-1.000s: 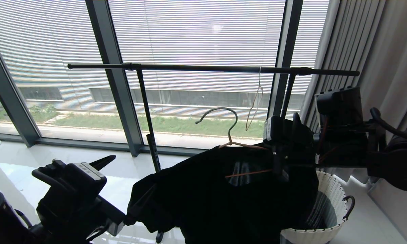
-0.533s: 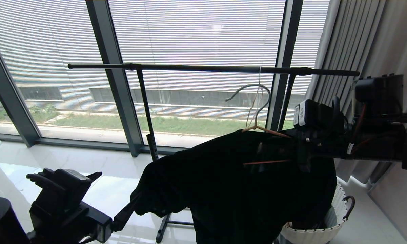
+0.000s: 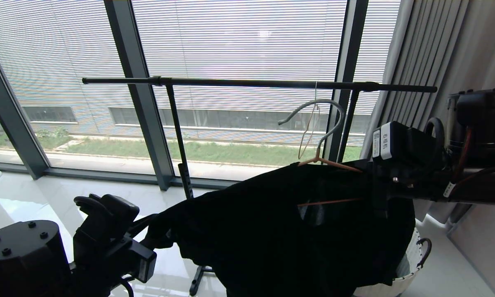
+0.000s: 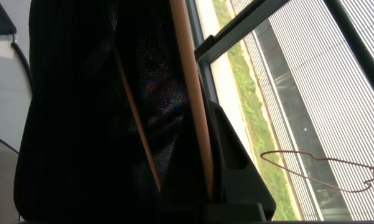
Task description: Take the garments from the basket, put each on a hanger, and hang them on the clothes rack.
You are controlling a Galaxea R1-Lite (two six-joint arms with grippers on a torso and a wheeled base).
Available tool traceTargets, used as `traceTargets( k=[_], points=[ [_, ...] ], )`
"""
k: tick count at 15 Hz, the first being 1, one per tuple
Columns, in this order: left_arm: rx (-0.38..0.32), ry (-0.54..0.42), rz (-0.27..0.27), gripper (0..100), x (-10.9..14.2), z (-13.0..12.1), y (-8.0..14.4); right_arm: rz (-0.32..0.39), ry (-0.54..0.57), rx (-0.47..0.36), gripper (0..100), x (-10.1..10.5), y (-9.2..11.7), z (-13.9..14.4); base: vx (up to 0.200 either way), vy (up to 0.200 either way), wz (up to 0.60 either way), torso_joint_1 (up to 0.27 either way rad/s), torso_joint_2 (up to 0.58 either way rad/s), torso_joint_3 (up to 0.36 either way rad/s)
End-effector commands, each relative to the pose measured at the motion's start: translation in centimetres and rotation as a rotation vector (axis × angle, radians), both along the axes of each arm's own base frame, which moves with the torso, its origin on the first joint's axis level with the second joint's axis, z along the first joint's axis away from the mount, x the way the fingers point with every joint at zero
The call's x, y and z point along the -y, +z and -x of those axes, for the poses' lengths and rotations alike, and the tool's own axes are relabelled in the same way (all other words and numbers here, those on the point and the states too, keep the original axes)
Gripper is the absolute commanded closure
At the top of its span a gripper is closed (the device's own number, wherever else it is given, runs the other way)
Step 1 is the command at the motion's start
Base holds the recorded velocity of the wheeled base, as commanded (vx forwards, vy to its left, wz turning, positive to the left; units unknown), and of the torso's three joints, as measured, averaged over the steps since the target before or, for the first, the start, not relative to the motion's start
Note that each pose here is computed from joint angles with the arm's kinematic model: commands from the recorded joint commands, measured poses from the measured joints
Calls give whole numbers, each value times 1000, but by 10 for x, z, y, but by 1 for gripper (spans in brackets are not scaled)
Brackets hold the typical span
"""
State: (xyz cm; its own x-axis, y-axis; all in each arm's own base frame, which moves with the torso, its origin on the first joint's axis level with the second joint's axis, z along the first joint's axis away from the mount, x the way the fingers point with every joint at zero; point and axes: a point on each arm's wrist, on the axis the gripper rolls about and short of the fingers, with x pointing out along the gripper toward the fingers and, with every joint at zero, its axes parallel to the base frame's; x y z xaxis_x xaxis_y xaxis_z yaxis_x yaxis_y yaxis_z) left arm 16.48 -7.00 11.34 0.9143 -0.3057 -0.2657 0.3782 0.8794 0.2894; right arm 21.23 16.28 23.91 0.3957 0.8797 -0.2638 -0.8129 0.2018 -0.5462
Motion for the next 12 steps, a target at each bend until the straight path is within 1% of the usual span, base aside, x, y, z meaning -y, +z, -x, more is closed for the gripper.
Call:
traceTargets(
  k=[1, 2, 5, 6, 9, 11, 12],
  points=[
    [-12, 24, -6, 100, -3, -3, -3, -5, -3, 4, 100, 2, 2, 2, 0, 0, 0, 0, 0, 0],
    [-17, 59, -12, 100, -8, -6, -4, -5, -8, 6, 100, 3, 2, 2, 0, 0, 0, 0, 0, 0],
    [-26, 259, -24, 100, -42, -15, -6, -8, -61, 6, 100, 14, 3, -4, 0, 0, 0, 0, 0, 0],
    [-25, 308, -25, 100, -50, -16, -5, -12, -78, 1, 100, 18, 3, -7, 0, 0, 0, 0, 0, 0],
    [-23, 321, -26, 100, -53, -16, -5, -38, -115, -47, 100, 19, 4, -8, 0, 0, 0, 0, 0, 0],
    [-8, 301, -63, 100, -51, -16, -4, -34, -127, -49, 100, 20, 3, -8, 0, 0, 0, 0, 0, 0],
    [2, 294, -65, 0, -50, -15, -2, -31, -128, -54, 100, 20, 2, -8, 0, 0, 0, 0, 0, 0]
  ],
)
